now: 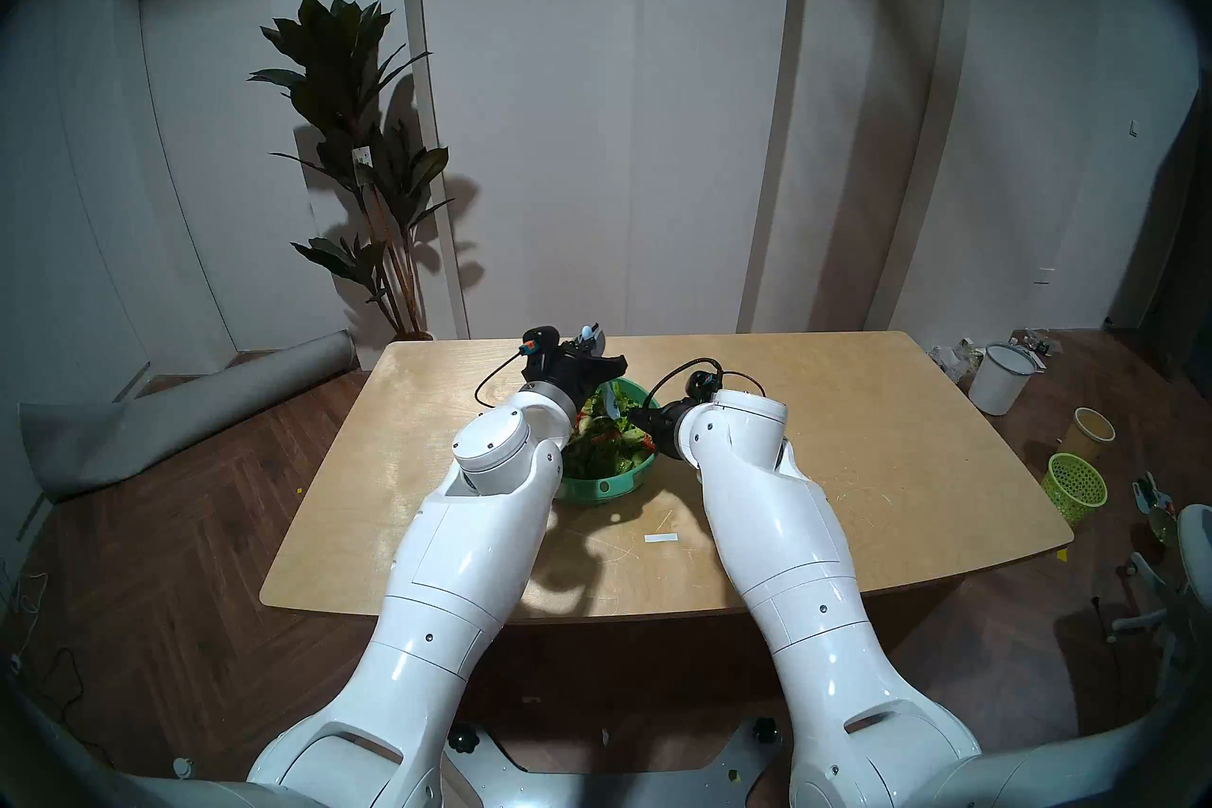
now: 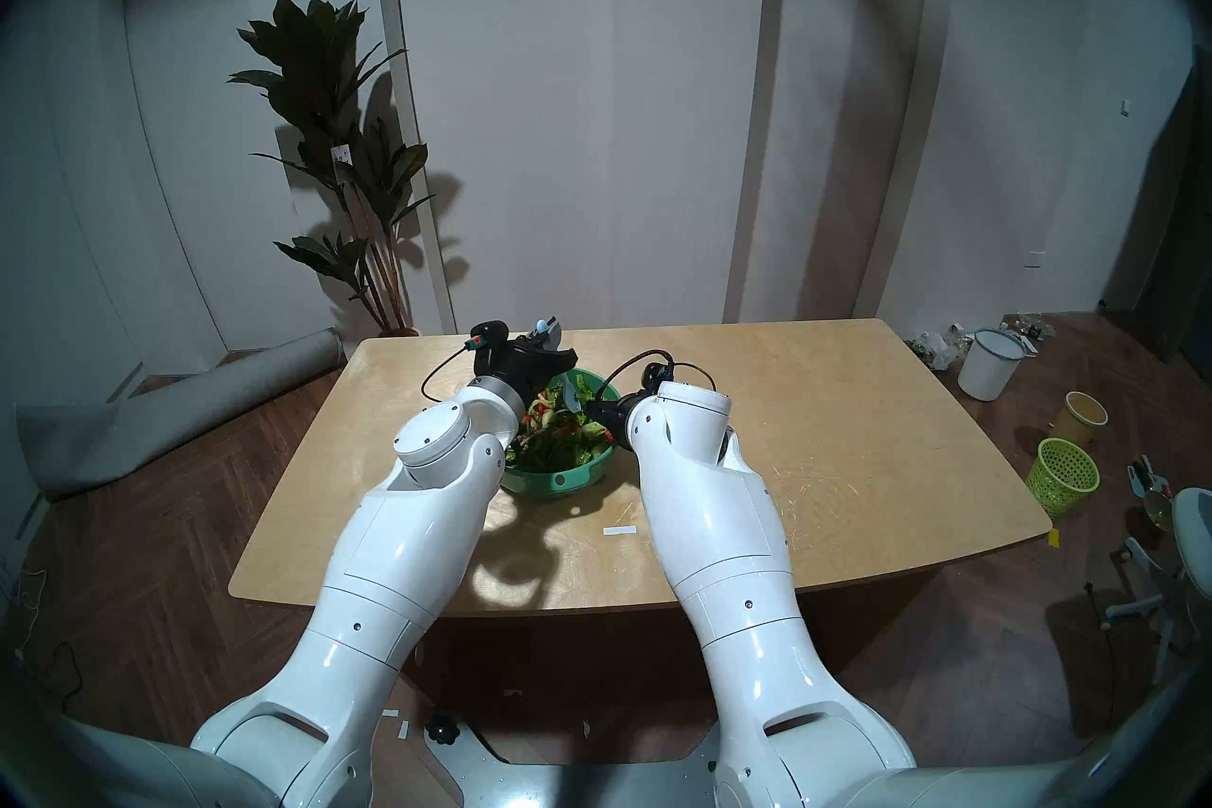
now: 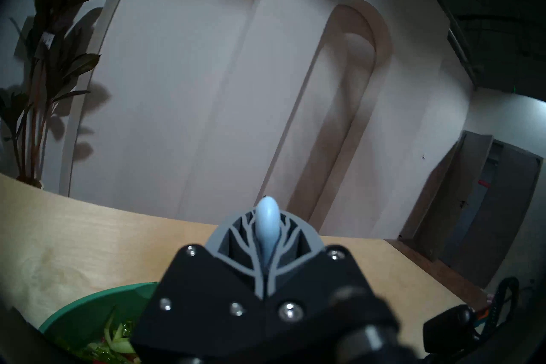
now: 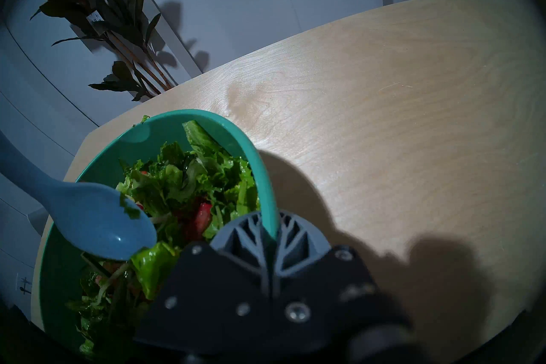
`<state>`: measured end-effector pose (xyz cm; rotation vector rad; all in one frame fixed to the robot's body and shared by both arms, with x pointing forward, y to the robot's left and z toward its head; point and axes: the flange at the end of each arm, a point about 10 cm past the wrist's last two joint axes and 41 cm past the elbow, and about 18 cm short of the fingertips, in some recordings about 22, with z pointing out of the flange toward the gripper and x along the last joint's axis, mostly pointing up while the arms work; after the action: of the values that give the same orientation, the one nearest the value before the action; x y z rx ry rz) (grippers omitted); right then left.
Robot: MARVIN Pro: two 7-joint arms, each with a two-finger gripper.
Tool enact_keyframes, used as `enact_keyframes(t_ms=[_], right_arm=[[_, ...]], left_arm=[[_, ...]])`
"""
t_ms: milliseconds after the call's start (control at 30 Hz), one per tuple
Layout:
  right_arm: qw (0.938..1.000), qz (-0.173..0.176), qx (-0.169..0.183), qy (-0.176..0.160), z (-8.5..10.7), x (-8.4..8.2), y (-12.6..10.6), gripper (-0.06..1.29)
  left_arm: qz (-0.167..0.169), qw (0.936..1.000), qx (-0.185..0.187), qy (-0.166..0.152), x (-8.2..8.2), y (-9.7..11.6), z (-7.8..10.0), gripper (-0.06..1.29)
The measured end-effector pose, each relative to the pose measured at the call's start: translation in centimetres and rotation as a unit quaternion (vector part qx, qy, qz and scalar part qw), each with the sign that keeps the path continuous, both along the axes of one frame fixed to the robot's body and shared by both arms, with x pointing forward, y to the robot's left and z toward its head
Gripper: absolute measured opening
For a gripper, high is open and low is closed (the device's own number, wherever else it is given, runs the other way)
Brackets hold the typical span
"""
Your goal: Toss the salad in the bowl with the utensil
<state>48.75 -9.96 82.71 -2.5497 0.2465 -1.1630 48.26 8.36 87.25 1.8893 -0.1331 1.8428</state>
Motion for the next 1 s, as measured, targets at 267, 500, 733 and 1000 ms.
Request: enact_keyframes(t_ms=[267,500,733,1000], right_arm=[[1.0000,0.000,0.000,0.000,0.0,0.0,0.0,-0.03],[1.0000,0.000,0.000,0.000,0.0,0.0,0.0,-0.03],[1.0000,0.000,0.000,0.000,0.0,0.0,0.0,-0.03],[1.0000,0.000,0.000,0.000,0.0,0.0,0.0,-0.03]], left_arm=[[-0.075,0.9895,0.116,-0.045,-1.8,0.0,-0.9,-0.03],[-0.086,0.9812,0.159,-0.069,-1.6,2.5,-0.4,-0.03],[-0.082,0.9787,0.161,-0.096,-0.6,4.6,2.0,-0.03],[-0.107,0.9782,0.146,-0.103,1.2,5.7,2.1,-0.03]])
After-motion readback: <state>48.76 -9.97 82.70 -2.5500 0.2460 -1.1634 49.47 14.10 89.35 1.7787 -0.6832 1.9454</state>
